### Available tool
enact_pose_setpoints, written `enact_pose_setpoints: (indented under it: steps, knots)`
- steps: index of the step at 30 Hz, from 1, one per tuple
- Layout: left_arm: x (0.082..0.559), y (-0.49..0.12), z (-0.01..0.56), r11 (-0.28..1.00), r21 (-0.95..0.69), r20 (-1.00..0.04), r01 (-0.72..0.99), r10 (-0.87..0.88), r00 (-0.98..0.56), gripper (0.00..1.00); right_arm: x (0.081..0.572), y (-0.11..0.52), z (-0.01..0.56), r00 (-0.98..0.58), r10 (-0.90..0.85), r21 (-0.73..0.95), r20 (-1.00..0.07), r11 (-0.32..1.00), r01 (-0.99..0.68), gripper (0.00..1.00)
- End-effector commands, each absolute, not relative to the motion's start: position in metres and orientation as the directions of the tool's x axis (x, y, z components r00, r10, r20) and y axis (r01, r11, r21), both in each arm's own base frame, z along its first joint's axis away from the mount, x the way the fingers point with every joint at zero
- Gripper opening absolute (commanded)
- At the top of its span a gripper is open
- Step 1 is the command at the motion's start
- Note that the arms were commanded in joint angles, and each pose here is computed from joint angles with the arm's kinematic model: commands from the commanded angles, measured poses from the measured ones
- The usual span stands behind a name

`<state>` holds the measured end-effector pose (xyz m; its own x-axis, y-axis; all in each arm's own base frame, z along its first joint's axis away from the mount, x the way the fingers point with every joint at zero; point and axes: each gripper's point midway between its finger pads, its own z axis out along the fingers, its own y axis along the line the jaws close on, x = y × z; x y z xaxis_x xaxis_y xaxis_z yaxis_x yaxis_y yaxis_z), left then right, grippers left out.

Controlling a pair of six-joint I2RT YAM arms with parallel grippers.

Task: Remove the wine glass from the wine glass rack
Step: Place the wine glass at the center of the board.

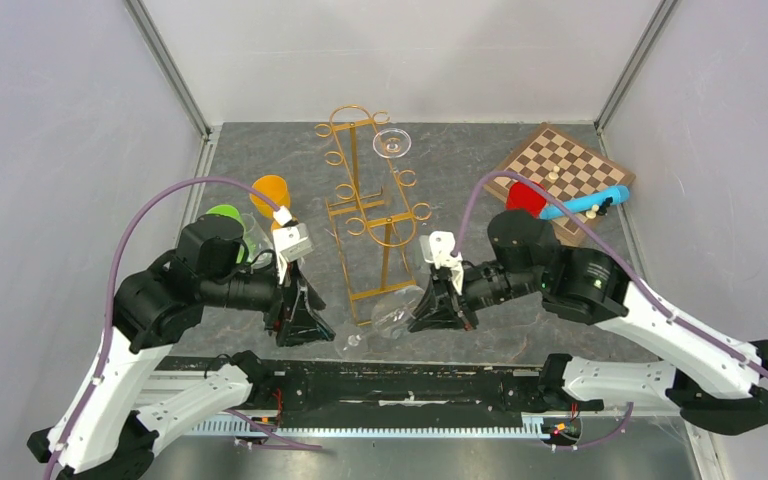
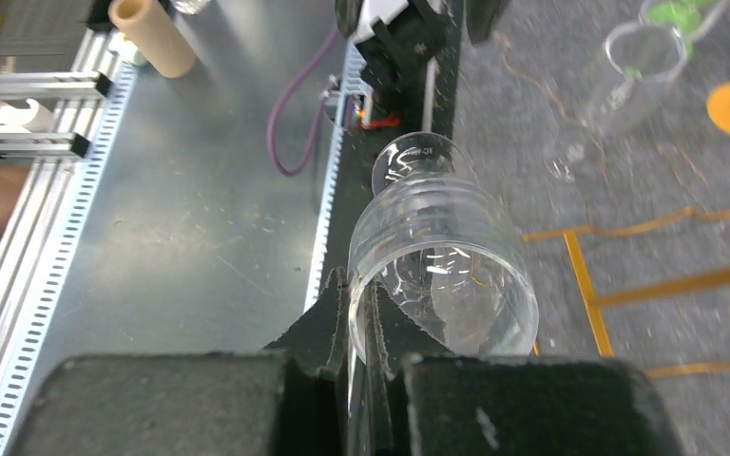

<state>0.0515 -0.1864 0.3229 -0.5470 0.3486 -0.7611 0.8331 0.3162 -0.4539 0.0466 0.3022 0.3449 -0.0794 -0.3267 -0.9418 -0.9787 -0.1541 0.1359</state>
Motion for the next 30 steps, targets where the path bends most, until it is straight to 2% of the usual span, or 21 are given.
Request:
enact_pose_setpoints:
  steps: [1,4,8,12,15,22,30]
  knots:
    - [0.068,-0.190,0.334,0.348,-0.400,-0.808,0.848,0.303,-0.506,0.77,0.064,0.276,0.341,-0.061,-0.346,0.060,-0.936,0.014,-0.998,0.00]
    - [0.071,-0.189,0.331,0.364,-0.396,-0.808,0.843,0.299,-0.508,0.77,0.072,0.258,0.334,-0.108,-0.370,0.067,-0.923,0.122,-0.990,0.00]
    - [0.078,-0.186,0.330,0.406,-0.375,-0.815,0.834,0.284,-0.505,0.76,0.092,0.233,0.311,-0.220,-0.410,0.079,-0.885,0.334,-0.939,0.00]
    - [0.079,-0.184,0.334,0.422,-0.364,-0.829,0.830,0.259,-0.495,0.76,0.109,0.208,0.286,-0.347,-0.414,0.087,-0.842,0.530,-0.844,0.00]
    - [0.084,-0.181,0.338,0.453,-0.349,-0.843,0.820,0.230,-0.486,0.75,0.131,0.184,0.274,-0.401,-0.412,0.018,-0.818,0.678,-0.735,0.00]
    - [0.087,-0.173,0.343,0.499,-0.329,-0.864,0.802,0.183,-0.468,0.75,0.167,0.152,0.250,-0.473,-0.435,-0.106,-0.766,0.812,-0.574,0.00]
    - [0.085,-0.169,0.348,0.510,-0.340,-0.874,0.790,0.139,-0.466,0.73,0.204,0.136,0.232,-0.537,-0.432,-0.121,-0.724,0.846,-0.519,0.00]
